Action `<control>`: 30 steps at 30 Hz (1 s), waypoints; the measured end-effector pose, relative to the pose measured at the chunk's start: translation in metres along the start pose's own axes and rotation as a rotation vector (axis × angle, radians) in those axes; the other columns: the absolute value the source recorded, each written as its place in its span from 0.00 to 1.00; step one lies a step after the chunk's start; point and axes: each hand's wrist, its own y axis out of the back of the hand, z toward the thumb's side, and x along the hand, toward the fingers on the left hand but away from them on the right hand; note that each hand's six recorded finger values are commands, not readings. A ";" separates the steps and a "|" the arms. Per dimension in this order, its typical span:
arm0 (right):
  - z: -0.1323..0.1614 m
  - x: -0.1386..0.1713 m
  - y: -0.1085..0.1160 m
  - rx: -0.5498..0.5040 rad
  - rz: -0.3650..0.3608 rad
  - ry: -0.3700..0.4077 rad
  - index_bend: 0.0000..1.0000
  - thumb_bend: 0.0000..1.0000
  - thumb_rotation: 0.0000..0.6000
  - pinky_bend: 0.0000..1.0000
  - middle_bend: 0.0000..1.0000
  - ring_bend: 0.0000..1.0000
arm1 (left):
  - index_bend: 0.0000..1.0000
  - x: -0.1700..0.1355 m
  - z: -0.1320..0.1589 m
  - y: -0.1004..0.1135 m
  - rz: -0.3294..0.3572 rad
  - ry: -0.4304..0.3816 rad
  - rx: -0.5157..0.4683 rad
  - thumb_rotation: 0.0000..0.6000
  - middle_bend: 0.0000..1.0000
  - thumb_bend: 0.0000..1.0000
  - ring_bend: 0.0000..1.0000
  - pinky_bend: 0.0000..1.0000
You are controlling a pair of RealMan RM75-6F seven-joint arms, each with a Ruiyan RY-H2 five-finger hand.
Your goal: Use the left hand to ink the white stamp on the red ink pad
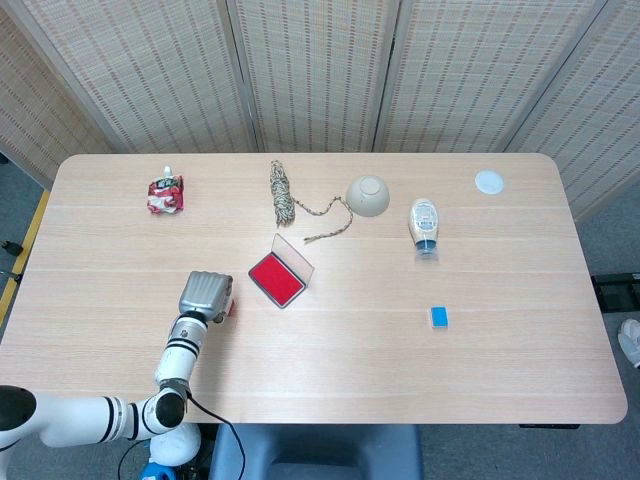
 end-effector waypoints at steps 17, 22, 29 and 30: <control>-0.002 0.002 0.003 -0.005 -0.012 -0.003 0.00 0.26 1.00 0.00 0.00 0.00 | 0.19 -0.013 0.005 0.013 0.042 -0.043 0.001 0.89 1.00 0.19 0.81 0.88; -0.001 0.001 0.002 0.001 -0.008 -0.005 0.00 0.26 1.00 0.00 0.00 0.00 | 0.07 -0.035 0.002 0.031 0.094 -0.069 0.004 0.76 0.92 0.18 0.71 0.81; 0.001 -0.001 -0.004 0.013 0.008 -0.005 0.00 0.27 1.00 0.00 0.00 0.00 | 0.00 -0.074 -0.035 0.059 0.309 -0.051 0.044 0.84 0.55 0.17 0.40 0.61; 0.001 -0.002 -0.005 0.015 0.012 -0.004 0.00 0.27 1.00 0.00 0.00 0.00 | 0.00 -0.080 -0.043 0.062 0.354 -0.037 0.055 0.85 0.50 0.18 0.36 0.59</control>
